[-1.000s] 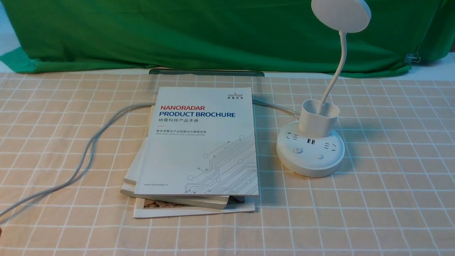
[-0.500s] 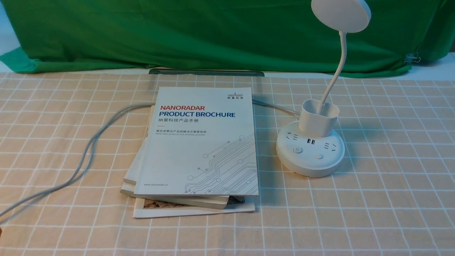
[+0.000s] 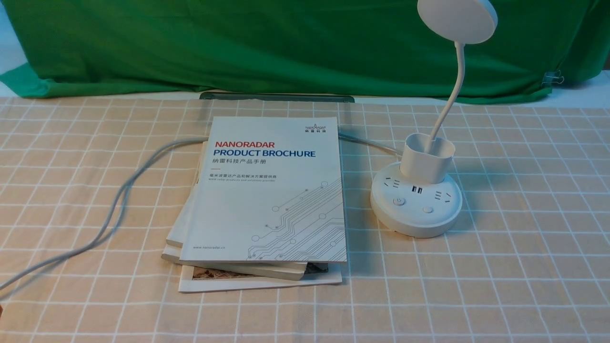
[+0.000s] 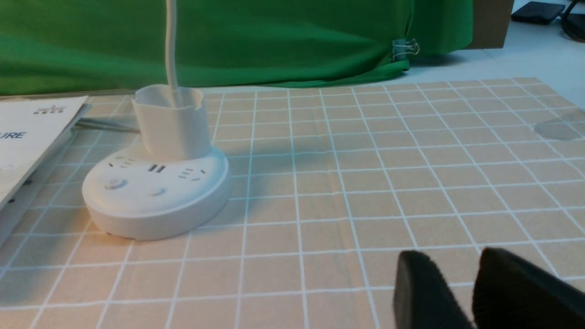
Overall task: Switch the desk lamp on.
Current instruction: Use the right arm to press the button switch on the lamp holder
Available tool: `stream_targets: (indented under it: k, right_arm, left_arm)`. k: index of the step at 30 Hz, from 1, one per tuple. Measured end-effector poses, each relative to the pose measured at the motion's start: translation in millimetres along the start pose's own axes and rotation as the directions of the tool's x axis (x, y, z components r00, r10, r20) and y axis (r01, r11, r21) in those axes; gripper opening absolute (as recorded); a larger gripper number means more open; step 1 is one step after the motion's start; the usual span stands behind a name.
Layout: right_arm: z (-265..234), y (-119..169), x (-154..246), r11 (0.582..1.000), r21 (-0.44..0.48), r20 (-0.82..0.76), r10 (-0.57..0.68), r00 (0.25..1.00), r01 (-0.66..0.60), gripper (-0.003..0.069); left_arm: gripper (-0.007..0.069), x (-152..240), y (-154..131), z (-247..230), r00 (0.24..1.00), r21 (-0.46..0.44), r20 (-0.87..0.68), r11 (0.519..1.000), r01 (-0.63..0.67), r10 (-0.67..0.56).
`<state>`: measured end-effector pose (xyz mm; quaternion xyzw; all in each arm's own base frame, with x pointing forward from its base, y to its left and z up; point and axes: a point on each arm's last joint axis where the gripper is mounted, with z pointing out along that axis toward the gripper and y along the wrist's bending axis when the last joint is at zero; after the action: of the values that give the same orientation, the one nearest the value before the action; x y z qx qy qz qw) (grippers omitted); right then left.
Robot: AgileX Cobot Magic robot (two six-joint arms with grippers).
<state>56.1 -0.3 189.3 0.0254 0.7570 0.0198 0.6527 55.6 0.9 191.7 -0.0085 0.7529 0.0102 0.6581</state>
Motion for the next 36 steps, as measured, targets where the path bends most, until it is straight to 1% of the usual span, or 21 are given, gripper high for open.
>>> stream_targets:
  k: [8,11,12,14,15,16,17,18,19,20,21,22,24,25,26,27,28,29,30,33,36]
  right_arm:
    - [0,0,0,1.0,0.0,0.0,0.022,1.0,-0.022,0.0241]
    - [0,0,0,0.99,0.0,0.0,0.138,0.99,-0.138,0.0241]
    - [0,0,0,0.989,0.0,0.0,0.147,0.989,-0.147,0.0241]
    - [0,0,0,0.968,0.0,0.0,0.25,0.968,-0.25,0.0241]
    - [0,0,0,0.945,-0.001,0.0,0.328,0.945,-0.328,0.0241]
    - [0,0,0,0.94,-0.001,0.0,0.342,0.94,-0.342,0.0241]
    - [0,1,0,0.89,-0.005,-0.003,0.456,0.89,-0.456,0.0241]
    - [0,1,0,0.814,-0.01,-0.008,0.58,0.814,-0.58,0.0241]
    - [0,2,0,0.743,-0.014,-0.014,0.669,0.743,-0.669,0.0241]
    - [0,2,0,0.637,-0.017,-0.021,0.77,0.637,-0.771,0.0241]
    - [0,3,0,0.615,-0.018,-0.022,0.788,0.615,-0.788,0.0241]
    - [0,3,0,0.462,-0.016,-0.03,0.886,0.462,-0.887,0.0241]
    - [0,3,0,0.367,-0.014,-0.033,0.93,0.367,-0.93,0.0241]
    - [0,3,0,0.367,-0.014,-0.033,0.93,0.367,-0.93,0.0241]
    - [0,3,0,0.394,-0.014,-0.033,0.919,0.394,-0.919,0.0241]
    - [0,3,0,0.454,-0.015,-0.029,0.891,0.454,-0.891,0.0241]
    - [0,3,0,0.491,-0.015,-0.026,0.871,0.491,-0.871,0.0241]
    - [0,2,0,0.543,-0.019,-0.019,0.839,0.543,-0.84,0.0241]
    - [0,2,-1,0.576,-0.025,-0.012,0.817,0.576,-0.817,0.0241]
    - [0,2,-6,0.624,-0.061,0.022,0.781,0.624,-0.779,0.0239]
    - [-1,2,-15,0.701,-0.137,0.091,0.712,0.696,-0.7,0.0237]
  left_arm:
    - [0.0021,0,0,0,1.0,0.0,0.0,1.0,0.0,0.0]
    - [0.0021,0,0,0,1.0,0.0,0.0,1.0,0.0,0.0]
    - [0.0021,0,0,0,1.0,0.0,0.0,1.0,0.0,0.0]
    - [0.0021,0,0,0,1.0,0.0,0.0,1.0,0.0,0.0]
    - [0.0021,0,0,0,1.0,0.0,0.0,1.0,0.0,0.0]
    - [0.0021,0,0,0,1.0,0.0,0.0,1.0,0.0,0.0]
    - [0.0021,0,0,0,1.0,0.0,0.0,1.0,0.0,0.0]
    - [0.0021,0,0,0,1.0,0.0,0.0,1.0,0.0,0.0]
    - [0.0021,0,0,0,1.0,0.0,0.0,1.0,0.0,0.0]
    - [0.0021,0,0,0,1.0,0.0,0.0,1.0,0.0,0.0]
    - [0.0021,0,0,0,1.0,0.0,0.0,1.0,0.0,0.0]
    - [0.0021,0,0,0,1.0,0.0,0.0,1.0,0.0,0.0]
    - [0.0021,0,0,0,1.0,0.0,0.0,1.0,0.0,0.0]
    - [0.0021,0,0,0,1.0,0.0,0.0,1.0,0.0,0.0]
    - [0.0021,0,0,0,1.0,0.0,0.0,1.0,0.0,0.0]
    - [0.0021,0,0,0,1.0,0.0,0.0,1.0,0.0,0.0]
    - [0.0021,0,0,0,1.0,0.0,0.0,1.0,0.0,0.0]
    - [0.0021,0,0,0,1.0,0.0,0.0,1.0,0.0,0.0]
    - [0.0021,0,0,0,1.0,0.0,0.0,1.0,0.0,0.0]
    - [0.0021,0,0,0,1.0,0.0,0.0,1.0,0.0,0.0]
    - [0.0021,0,0,0,1.0,0.0,0.0,1.0,0.0,0.0]
